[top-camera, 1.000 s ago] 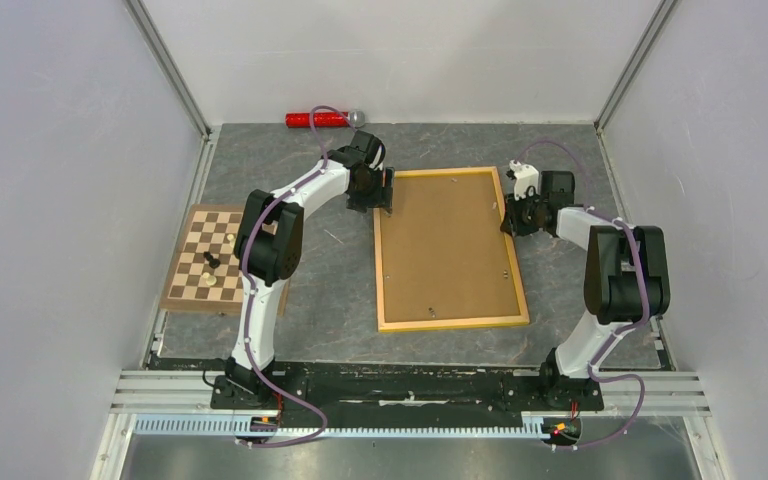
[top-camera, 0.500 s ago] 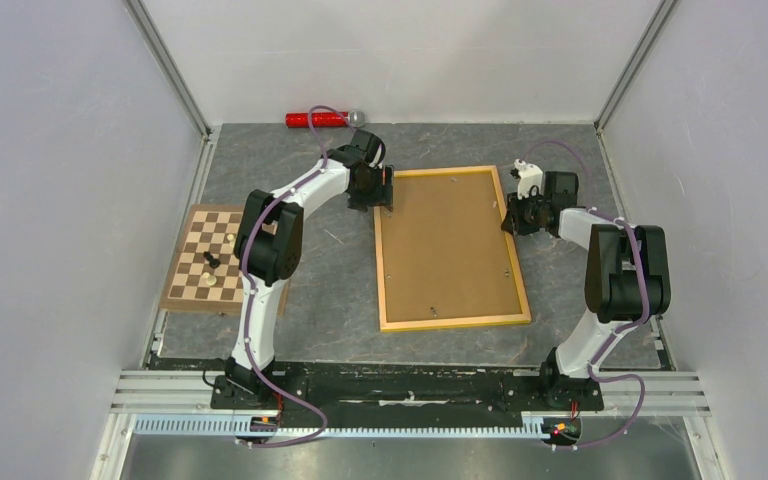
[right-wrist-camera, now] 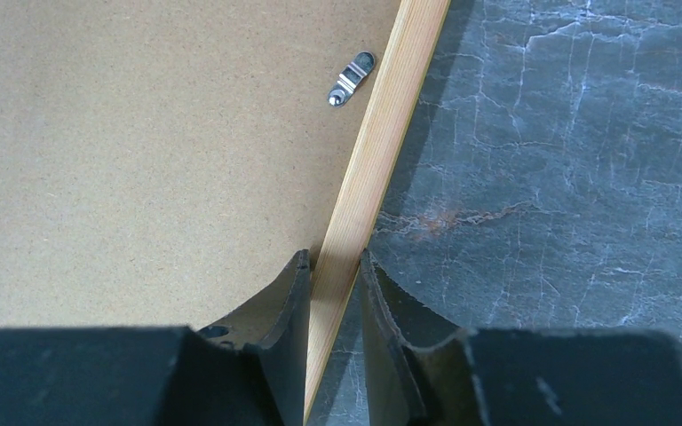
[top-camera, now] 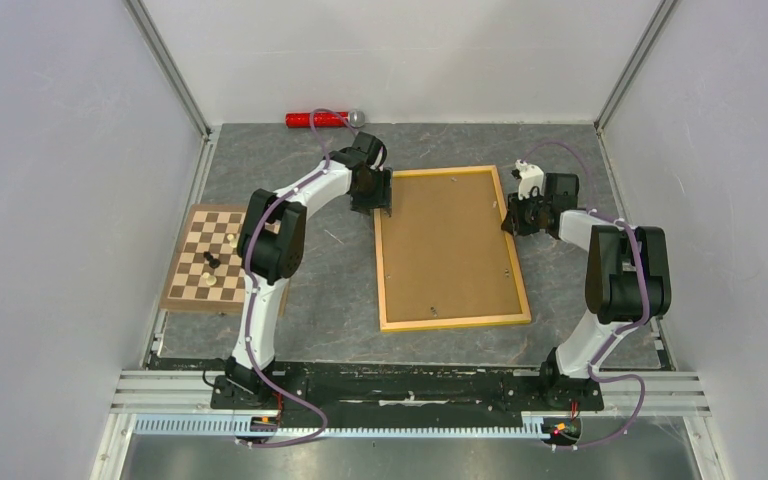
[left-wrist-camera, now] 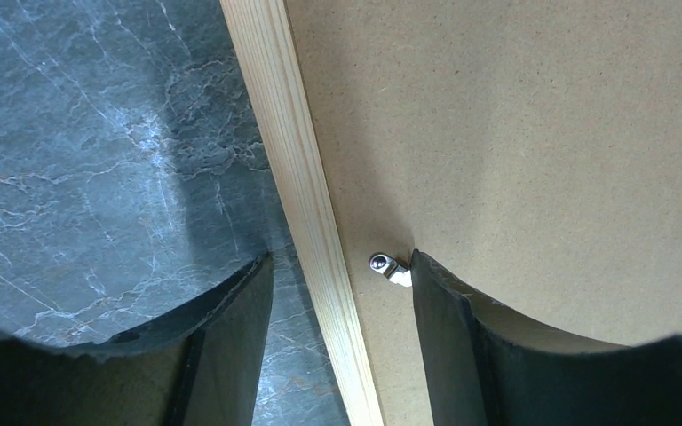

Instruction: Put the photo into the frame

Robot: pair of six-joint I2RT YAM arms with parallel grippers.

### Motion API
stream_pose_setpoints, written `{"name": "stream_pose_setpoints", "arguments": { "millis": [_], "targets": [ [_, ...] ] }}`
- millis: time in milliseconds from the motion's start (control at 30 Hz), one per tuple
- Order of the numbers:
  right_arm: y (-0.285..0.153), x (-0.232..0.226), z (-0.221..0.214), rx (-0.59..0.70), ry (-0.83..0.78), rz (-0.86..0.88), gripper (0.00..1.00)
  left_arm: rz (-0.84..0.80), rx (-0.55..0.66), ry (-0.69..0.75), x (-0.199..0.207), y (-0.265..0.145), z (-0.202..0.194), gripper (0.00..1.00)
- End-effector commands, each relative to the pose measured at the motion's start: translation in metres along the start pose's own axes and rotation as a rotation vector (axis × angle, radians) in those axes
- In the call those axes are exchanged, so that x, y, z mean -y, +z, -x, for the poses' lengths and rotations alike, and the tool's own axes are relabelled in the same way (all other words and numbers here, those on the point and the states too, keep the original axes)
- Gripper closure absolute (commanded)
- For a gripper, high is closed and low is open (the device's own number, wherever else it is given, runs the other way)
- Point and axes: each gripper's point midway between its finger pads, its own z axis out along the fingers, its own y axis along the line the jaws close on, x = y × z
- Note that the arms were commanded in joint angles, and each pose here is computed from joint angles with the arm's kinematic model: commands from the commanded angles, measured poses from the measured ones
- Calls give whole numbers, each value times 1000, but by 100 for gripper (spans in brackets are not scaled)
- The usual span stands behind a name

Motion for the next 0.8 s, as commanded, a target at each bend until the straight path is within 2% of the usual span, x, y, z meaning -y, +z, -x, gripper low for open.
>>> {"name": "stream_pose_setpoints", "arguments": {
  "millis": [0, 333, 767],
  "targets": [
    [-2, 1, -11, -20, -4, -10, 100, -8, -38, -23, 5, 14, -12, 37],
    [-3, 1, -9, -15, -7, -11, 100, 22, -25, 99, 13, 10, -18, 40],
    [-5, 2, -12, -15, -2, -10, 100, 46, -21, 93, 7, 10, -16, 42]
  ]
}}
